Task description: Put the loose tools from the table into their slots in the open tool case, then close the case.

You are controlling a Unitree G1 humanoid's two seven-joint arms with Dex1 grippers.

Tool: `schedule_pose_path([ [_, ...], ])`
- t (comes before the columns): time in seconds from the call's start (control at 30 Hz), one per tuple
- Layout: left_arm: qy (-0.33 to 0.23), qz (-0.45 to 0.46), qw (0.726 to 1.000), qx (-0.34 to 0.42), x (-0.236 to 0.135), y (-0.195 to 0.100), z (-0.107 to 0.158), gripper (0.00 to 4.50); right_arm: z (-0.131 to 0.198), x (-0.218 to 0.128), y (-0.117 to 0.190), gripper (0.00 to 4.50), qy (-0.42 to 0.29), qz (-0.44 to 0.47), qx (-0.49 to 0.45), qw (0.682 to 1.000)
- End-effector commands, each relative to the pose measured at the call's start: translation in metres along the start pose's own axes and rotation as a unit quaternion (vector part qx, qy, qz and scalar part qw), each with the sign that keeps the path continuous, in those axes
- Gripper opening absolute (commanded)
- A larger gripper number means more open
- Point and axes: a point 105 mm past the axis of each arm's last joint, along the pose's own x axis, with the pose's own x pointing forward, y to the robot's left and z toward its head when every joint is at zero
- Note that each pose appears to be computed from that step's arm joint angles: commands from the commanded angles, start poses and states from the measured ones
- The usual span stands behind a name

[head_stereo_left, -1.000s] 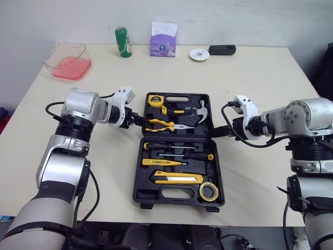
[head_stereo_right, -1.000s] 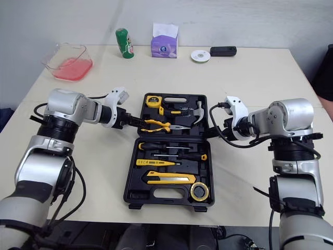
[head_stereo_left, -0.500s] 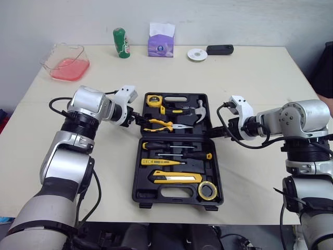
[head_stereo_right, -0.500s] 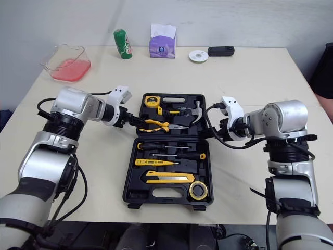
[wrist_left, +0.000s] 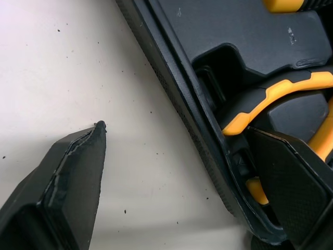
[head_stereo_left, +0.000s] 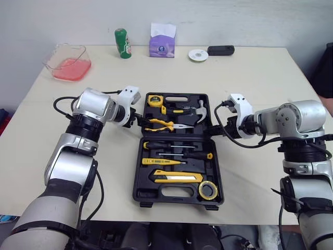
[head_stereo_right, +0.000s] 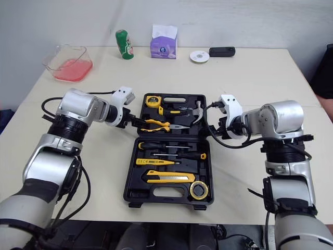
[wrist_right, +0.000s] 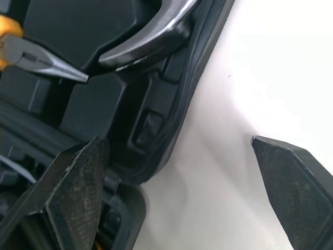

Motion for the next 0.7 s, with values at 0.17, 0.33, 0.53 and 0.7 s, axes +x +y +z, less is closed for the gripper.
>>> schedule_pose_path([
  [0.17,0.01,-0.007,1.0,-0.012,0.007,-0.002,-0.011,4.5,0.024,-0.002,-0.01,4.47,-0.031,-0.039,-0.019,0.999],
  [0.33,0.008,-0.003,1.0,-0.013,0.007,0.0,-0.011,4.5,0.024,0.007,-0.007,4.47,-0.016,-0.046,-0.043,0.998],
  [0.53,-0.016,-0.01,1.0,-0.01,0.004,-0.003,0.0,4.5,0.015,0.011,-0.011,4.47,0.004,-0.044,-0.042,0.998],
  [0.7,-0.018,-0.013,1.0,-0.006,0.006,-0.005,0.001,3.94,0.016,0.014,-0.009,3.96,0.005,-0.041,-0.034,0.999],
])
